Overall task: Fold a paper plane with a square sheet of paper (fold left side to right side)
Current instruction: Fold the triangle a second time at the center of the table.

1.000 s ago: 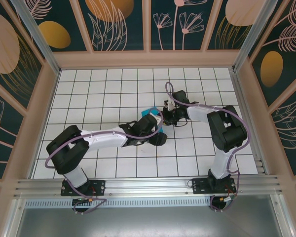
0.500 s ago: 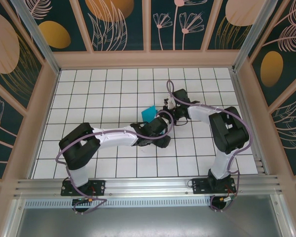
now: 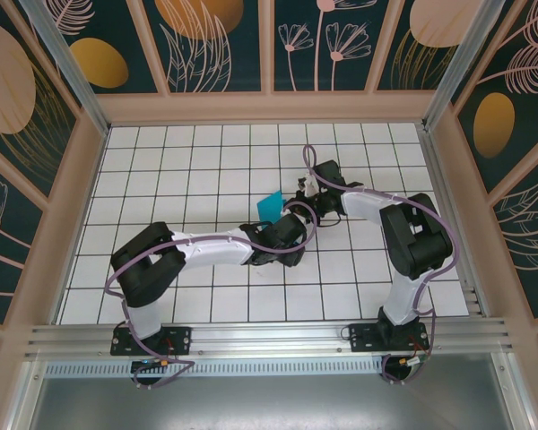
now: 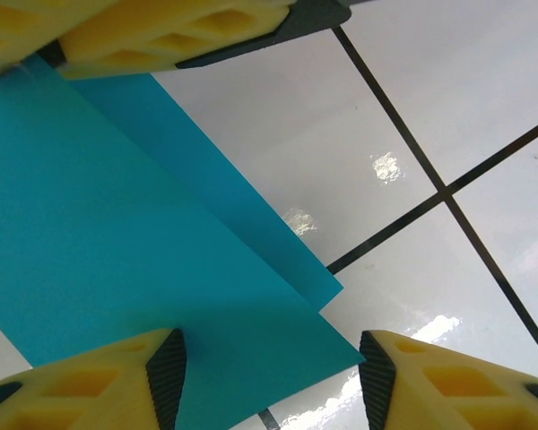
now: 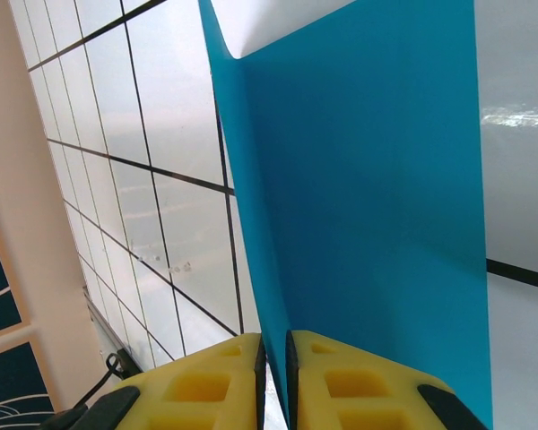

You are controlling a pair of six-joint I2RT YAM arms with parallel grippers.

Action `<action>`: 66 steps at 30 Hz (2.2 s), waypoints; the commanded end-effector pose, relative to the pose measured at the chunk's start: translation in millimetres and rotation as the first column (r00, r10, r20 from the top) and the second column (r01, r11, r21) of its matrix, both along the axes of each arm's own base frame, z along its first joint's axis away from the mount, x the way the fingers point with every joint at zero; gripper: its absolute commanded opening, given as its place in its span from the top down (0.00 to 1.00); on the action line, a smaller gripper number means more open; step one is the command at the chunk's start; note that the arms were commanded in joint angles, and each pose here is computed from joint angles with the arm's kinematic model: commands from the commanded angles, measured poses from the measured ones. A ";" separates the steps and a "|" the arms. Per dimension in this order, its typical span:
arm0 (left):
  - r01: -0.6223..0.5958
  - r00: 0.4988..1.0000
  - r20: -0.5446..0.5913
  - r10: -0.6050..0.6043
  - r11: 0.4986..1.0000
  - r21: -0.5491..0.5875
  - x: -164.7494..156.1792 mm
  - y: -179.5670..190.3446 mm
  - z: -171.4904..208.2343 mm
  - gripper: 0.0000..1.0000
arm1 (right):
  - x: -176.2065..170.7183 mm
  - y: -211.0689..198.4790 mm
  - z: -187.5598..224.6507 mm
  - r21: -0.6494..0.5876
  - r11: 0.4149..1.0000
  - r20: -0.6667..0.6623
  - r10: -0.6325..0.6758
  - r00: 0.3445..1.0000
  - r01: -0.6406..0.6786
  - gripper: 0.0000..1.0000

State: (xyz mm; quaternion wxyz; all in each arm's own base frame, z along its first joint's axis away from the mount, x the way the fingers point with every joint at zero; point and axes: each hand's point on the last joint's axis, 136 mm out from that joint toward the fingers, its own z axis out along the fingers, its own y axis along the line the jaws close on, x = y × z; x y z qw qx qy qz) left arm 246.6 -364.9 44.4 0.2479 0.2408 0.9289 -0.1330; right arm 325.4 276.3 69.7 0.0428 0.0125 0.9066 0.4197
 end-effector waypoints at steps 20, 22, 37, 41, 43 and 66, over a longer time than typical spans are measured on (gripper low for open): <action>0.016 0.999 0.042 -0.013 0.998 -0.061 2.5 -6.8 29.7 0.89 | -1.4 1.6 -2.7 -0.042 0.999 0.003 0.026 1.000 -0.026 0.83; 0.013 0.999 0.041 -0.011 0.998 -0.061 2.4 -5.7 28.6 0.94 | -1.2 2.5 -0.9 -0.037 0.999 0.008 0.029 1.000 -0.029 0.82; 0.012 1.000 -0.019 -0.014 0.993 -0.113 -3.3 -3.8 21.5 1.00 | 15.9 -18.4 56.0 0.032 0.998 0.179 -0.050 0.983 0.045 0.48; 0.008 0.999 -0.051 -0.016 0.987 -0.161 -2.1 -1.1 22.7 1.00 | 16.8 -44.8 70.9 0.042 0.994 0.217 -0.112 0.970 0.106 0.40; 0.009 0.997 -0.072 -0.024 0.979 -0.205 -1.6 -1.6 25.7 1.00 | 15.1 -57.0 74.1 0.042 0.991 0.230 -0.135 0.964 0.129 0.40; -0.050 0.987 -0.161 -0.002 0.946 -0.321 5.3 22.8 26.4 1.00 | -71.0 -29.5 -16.8 -0.025 0.997 0.070 -0.069 0.995 0.071 0.98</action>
